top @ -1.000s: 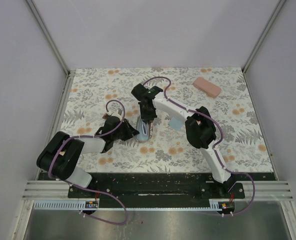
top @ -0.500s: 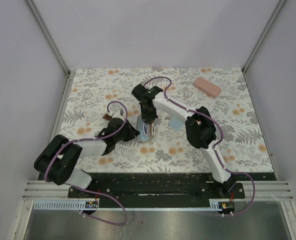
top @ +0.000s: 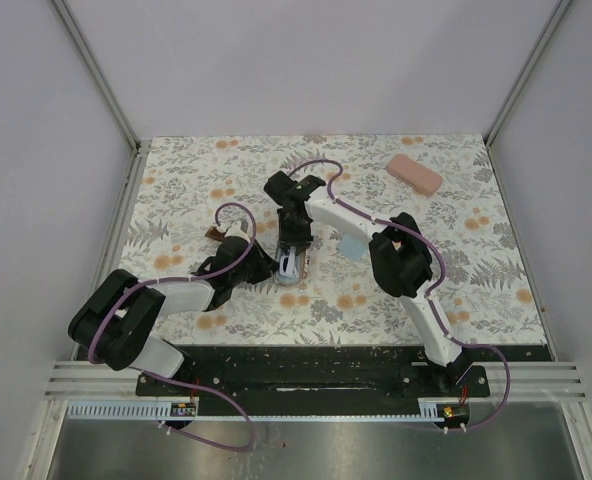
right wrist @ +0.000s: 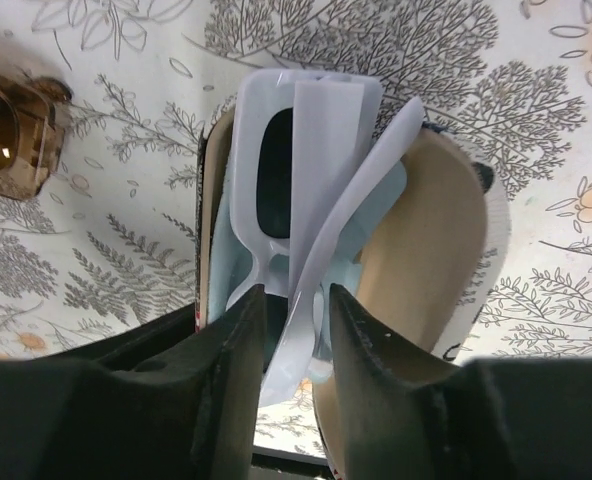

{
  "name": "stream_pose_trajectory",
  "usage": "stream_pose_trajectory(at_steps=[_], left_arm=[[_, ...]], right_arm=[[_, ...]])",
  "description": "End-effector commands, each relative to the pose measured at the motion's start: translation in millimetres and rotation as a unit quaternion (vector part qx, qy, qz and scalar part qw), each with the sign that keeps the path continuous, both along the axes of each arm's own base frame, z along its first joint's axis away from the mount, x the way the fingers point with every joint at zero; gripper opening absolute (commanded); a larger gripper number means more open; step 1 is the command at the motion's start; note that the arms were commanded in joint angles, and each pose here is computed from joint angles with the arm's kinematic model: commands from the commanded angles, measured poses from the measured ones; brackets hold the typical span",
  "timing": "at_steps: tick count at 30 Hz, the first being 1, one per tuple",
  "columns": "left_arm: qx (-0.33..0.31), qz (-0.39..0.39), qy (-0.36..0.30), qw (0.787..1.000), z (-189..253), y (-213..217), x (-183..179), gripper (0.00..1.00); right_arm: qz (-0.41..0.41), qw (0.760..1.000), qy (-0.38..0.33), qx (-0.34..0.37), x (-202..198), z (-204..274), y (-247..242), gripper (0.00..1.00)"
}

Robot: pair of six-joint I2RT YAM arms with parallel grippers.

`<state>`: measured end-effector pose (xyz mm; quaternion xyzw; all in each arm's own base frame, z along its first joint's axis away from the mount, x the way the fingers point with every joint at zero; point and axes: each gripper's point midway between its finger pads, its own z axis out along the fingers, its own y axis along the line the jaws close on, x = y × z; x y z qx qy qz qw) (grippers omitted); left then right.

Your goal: Organize the sunglasses

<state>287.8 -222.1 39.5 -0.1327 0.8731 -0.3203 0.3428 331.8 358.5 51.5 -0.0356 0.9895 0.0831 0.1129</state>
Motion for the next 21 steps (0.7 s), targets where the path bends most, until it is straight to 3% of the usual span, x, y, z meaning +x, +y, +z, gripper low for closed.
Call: stream_pose_trajectory(at_steps=[1,8,15,21], left_arm=[[-0.023,0.012,-0.039,0.999,18.3,-5.8,14.4,0.19],[-0.022,0.01,-0.037,0.999,15.5,-5.7,12.7,0.19],[-0.024,0.008,-0.036,0.999,13.1,-7.1,9.8,0.19],[-0.026,0.007,-0.037,0.999,13.9,-8.0,10.2,0.19]], right_arm=[[-0.004,0.999,0.015,0.03,-8.4,8.8,8.9,0.45],[-0.014,0.997,-0.01,0.076,-3.5,37.3,13.3,0.44],[-0.017,0.997,0.003,0.074,-3.9,27.6,7.7,0.3],[-0.016,0.996,0.017,0.085,-12.4,20.4,8.1,0.24]])
